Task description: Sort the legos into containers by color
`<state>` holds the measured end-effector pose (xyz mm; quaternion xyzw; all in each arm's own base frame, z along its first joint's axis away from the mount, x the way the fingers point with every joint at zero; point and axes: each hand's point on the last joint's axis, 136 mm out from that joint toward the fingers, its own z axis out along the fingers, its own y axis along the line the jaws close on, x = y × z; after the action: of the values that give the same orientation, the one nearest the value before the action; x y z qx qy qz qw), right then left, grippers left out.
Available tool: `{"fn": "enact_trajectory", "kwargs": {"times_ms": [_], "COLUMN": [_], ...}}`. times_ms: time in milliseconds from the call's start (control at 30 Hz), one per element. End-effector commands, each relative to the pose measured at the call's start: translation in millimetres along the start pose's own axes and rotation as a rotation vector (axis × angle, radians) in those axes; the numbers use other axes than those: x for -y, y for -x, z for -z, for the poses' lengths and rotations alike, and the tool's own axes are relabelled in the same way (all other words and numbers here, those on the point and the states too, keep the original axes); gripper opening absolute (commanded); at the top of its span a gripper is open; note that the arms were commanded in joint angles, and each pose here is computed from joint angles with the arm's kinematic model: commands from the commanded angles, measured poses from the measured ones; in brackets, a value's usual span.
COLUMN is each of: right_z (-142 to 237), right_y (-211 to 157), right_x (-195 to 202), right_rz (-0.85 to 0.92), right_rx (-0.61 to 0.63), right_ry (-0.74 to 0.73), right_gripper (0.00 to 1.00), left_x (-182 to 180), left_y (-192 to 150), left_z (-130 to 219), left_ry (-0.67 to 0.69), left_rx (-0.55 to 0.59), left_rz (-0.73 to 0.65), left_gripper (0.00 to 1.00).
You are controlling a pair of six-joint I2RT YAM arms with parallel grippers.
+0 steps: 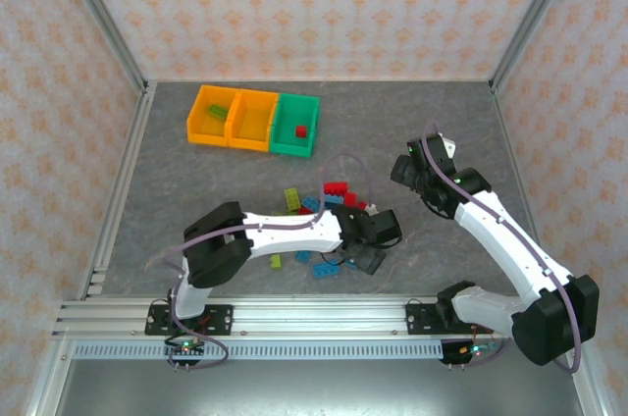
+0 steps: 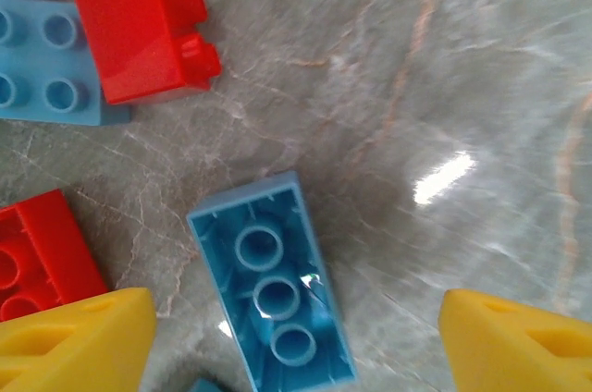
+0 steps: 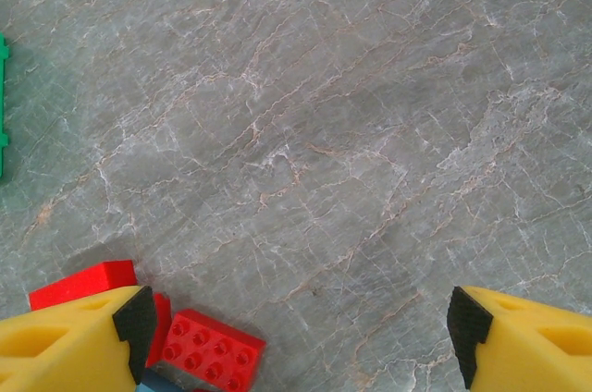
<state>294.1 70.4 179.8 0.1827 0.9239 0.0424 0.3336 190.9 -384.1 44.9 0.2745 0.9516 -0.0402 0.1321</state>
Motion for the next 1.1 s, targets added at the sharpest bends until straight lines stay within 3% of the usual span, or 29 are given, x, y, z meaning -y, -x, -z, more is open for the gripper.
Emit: {"fn": "enact_trajectory", "kwargs": {"times_ms": [0,167,300,400,533,633,767,933,1067], "right_z": [4.8,7.8,8.9,11.2,16.3,21.3,31.5,28.8,22.1], "right_y": [-3.0,-1.7,-2.7,-2.2,-3.4,-10.6,-24.0,-28.9,-31.3], "right_x": [13.3,12.8,12.5,11.1,-6.1,-37.1,-80.8,-100.5,-97.2], "right_rz": [-0.006,-0.004,-0.006,-0.009,-0.002,0.015,0.064,0.100,0.086], "right_rx": [0.006,0.009,0.000,-0.005,-0.028,-0.066,-0.104,-0.116,-0.122], "right_ry": [-0.043,-0.040,-0.036,-0.031,0.065,0.245,0.442,0.449,0.412], "right_gripper": [0.84,0.84,0.84,0.84,0.84,0.84,0.84,0.84,0.84], "left_x": [-8.0,-11.3,-9.4,-10.7,-29.6,-71.3,-165.2,-281.9,-357.3], "left_y": [8.6,3.1,3.9,14.4,47.0,73.8,108.4,149.0,172.0], "left_z": [-4.8,-24.0,-22.3,-4.4,56.3,102.5,132.7,130.8,104.0], "left_ry": [0.062,0.109,0.089,0.059,0.006,0.004,0.111,0.280,0.365], "left_rx": [0.008,-0.041,-0.035,0.015,0.160,0.283,0.383,0.439,0.423], "left_rz": [-0.015,-0.019,-0.027,-0.021,0.029,0.112,0.274,0.459,0.595], "left_gripper": [0.77,0.59,0.34,0.31,0.30,0.30,0.31,0.31,0.31]}}
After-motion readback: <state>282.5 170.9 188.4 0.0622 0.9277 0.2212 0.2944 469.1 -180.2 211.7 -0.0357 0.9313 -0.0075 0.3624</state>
